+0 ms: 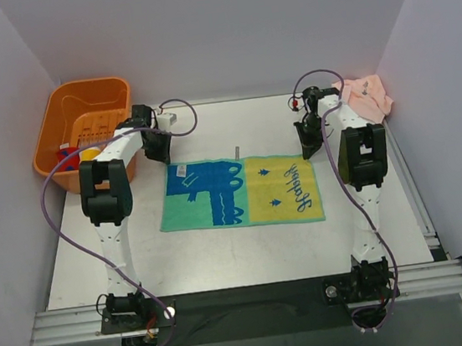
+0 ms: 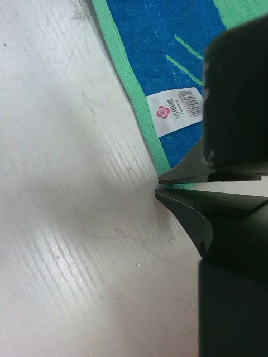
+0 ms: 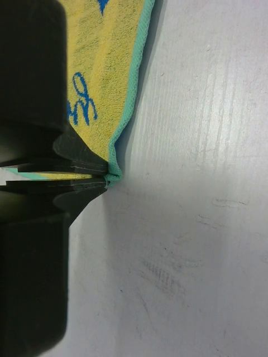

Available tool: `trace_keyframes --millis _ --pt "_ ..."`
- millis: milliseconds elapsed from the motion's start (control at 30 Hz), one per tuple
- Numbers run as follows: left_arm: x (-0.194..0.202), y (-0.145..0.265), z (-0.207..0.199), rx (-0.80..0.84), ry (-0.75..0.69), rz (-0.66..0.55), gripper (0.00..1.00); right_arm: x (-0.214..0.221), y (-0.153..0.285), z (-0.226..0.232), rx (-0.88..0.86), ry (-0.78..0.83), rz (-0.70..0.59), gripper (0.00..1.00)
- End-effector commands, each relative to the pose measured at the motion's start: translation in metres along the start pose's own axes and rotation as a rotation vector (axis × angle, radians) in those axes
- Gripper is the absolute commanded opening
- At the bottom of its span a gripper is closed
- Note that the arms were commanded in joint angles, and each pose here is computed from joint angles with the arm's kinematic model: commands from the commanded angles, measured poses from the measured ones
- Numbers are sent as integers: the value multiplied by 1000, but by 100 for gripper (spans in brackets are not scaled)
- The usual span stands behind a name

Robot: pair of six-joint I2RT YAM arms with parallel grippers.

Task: Roll the towels
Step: Flatten the towel

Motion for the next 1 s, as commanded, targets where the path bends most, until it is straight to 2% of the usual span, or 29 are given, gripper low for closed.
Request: trace_keyframes --millis 0,100,133,167,200,233,300,333,733,967 --pt "-4 2 0 30 0 -21 17 1 1 -2 -16 -2 19 0" --pt "0 5 -1 28 -8 -16 8 2 0 -3 -20 -4 23 0" --pt "-1 7 0 23 -9 -20 8 2 1 -3 -21 -4 21 0" --pt "-1 7 1 18 -8 -21 12 2 1 -3 -21 -4 20 0" --pt "-2 9 2 3 -2 -20 32 2 1 -2 -22 -4 20 0" --pt "-3 10 2 -5 2 -23 40 2 2 -2 -24 -4 16 0" --pt "-5 16 2 -8 6 -28 51 3 2 -2 -26 -6 21 0" --pt "-6 18 1 -4 5 -29 51 2 3 -2 -27 -5 18 0" --pt "24 17 -5 -23 23 77 42 5 1 -2 -28 -8 28 0" --pt "15 6 -4 -26 37 62 31 7 0 -3 -31 3 34 0"
Point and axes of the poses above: each gripper's point midway between its finger pads, its own y axis back along the fingers, its own z axis along the line the jaws close on, x = y × z, the point moved 10 cm from there along y, back along the fingers, and after that the axes turned 4 degrees about y, right-handed, at the moved point
